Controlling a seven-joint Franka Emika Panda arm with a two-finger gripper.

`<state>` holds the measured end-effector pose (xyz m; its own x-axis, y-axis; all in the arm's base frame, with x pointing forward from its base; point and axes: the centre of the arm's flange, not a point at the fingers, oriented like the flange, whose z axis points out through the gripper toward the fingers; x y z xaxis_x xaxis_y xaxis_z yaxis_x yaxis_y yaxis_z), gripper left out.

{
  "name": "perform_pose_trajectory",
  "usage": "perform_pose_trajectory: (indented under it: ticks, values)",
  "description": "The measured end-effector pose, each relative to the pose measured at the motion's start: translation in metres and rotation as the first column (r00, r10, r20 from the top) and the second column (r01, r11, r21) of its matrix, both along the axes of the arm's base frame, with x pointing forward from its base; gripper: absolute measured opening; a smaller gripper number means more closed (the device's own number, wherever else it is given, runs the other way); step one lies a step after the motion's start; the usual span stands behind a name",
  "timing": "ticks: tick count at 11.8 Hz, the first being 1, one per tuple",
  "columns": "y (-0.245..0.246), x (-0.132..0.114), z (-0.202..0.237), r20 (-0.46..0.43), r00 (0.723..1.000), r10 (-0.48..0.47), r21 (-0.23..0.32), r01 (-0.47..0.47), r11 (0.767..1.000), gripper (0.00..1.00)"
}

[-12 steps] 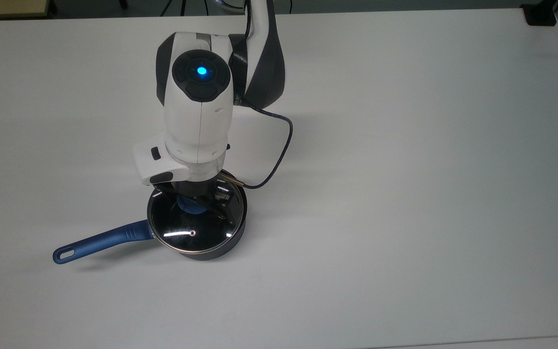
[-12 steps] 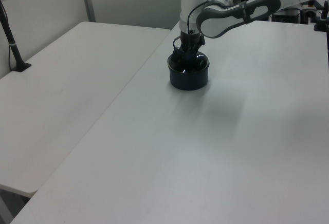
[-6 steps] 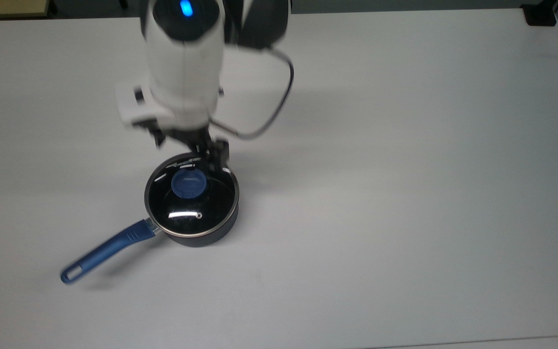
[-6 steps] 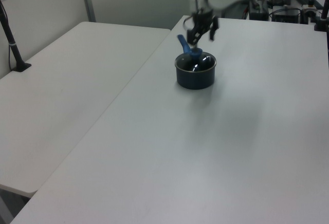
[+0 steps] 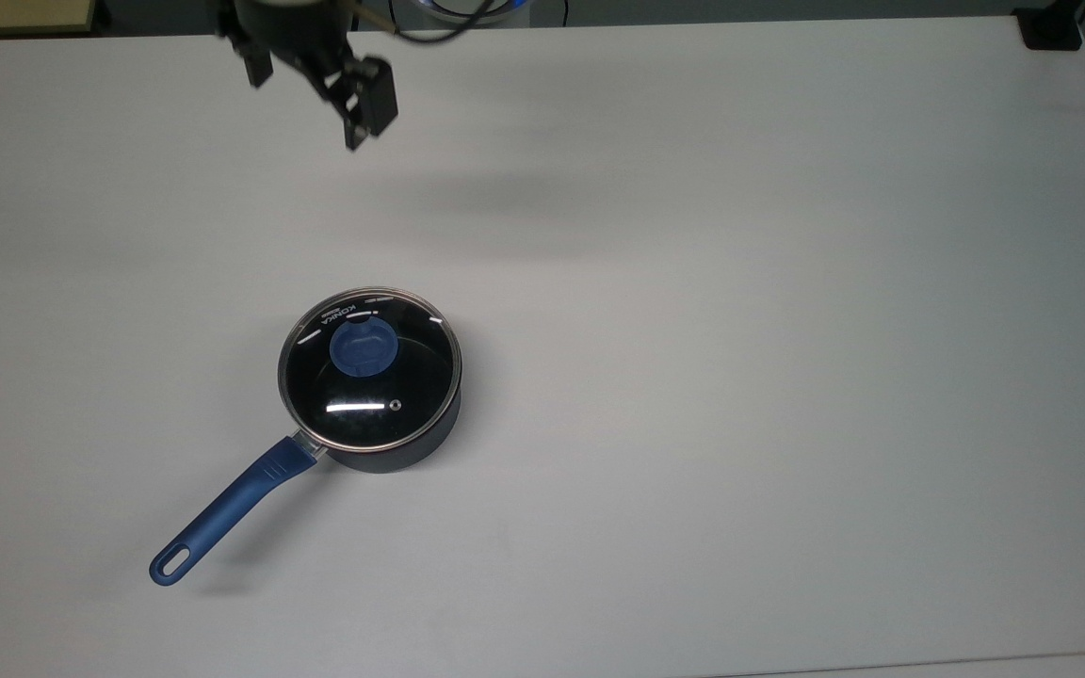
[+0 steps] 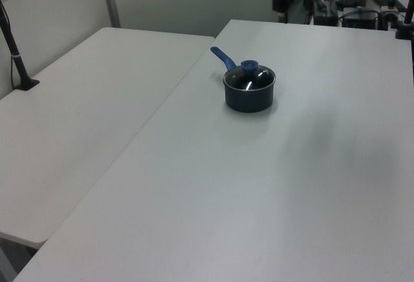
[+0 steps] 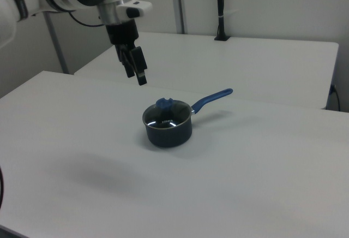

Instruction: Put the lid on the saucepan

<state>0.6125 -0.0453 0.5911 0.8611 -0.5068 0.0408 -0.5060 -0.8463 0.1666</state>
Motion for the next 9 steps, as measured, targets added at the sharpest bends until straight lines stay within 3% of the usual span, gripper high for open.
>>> perform_pose_trajectory:
  ticks: [2,4,6,9]
  values:
    - [0.003,-0.030,0.022,-0.003,0.992,0.127,0.002,-0.127,0.992,1.00]
    - [0.007,-0.055,0.031,-0.017,0.959,0.284,0.034,-0.284,0.958,1.00]
    - [0.008,-0.060,0.032,0.007,0.914,0.406,0.034,-0.406,0.913,1.00]
    - [0.009,-0.054,0.025,0.029,0.878,0.478,0.020,-0.479,0.878,1.00]
